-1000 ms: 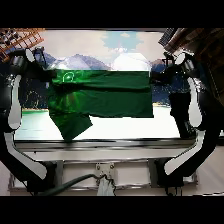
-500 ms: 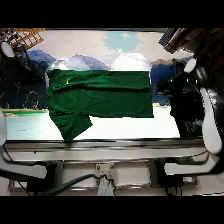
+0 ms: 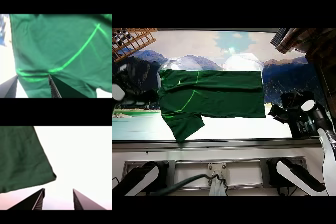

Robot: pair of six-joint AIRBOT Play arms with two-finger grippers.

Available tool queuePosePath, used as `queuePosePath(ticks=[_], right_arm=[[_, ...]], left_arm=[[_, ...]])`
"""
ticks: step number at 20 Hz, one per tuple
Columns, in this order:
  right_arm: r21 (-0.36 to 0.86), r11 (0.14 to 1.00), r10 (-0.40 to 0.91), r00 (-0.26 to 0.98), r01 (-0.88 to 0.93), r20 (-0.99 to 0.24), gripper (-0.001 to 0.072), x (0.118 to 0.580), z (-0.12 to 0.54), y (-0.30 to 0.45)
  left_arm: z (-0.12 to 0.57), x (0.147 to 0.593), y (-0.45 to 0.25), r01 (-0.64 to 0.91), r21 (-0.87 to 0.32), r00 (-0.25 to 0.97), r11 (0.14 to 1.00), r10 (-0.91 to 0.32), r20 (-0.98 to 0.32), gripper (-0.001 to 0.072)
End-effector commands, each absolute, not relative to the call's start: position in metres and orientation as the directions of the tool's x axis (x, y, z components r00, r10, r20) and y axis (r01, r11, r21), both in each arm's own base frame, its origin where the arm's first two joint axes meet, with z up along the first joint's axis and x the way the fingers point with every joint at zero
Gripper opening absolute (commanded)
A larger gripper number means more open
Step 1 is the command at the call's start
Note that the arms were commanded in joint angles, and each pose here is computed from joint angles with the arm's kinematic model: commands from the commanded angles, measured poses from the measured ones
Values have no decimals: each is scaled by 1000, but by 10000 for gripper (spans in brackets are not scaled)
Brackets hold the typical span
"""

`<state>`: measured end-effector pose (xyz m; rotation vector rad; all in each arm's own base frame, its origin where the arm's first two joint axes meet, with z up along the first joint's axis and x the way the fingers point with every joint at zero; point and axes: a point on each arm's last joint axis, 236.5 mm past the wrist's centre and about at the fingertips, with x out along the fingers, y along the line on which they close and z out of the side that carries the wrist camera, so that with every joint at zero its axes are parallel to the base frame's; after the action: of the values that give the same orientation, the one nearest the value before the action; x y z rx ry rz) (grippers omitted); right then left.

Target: Fold the clothes and pants, and hang the long-sleeved shirts on hangers.

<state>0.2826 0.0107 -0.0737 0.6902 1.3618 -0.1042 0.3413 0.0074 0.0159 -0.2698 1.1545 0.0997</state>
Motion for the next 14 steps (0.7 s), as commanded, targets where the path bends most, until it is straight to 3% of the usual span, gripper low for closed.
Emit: queuePosePath(ticks=[1, 2, 14], right_arm=[[494, 720, 369, 333, 487, -867, 438, 295, -78, 22], [503, 709, 374, 342, 494, -862, 438, 298, -79, 23], [497, 684, 379, 323, 534, -867, 429, 301, -94, 23]], left_arm=[[-7, 328, 4, -199, -160, 406, 967, -67, -912, 523], [-8, 329, 5, -190, -156, 412, 969, -66, -909, 567], [-1, 345, 8, -190, -163, 479, 968, -54, -876, 586]])
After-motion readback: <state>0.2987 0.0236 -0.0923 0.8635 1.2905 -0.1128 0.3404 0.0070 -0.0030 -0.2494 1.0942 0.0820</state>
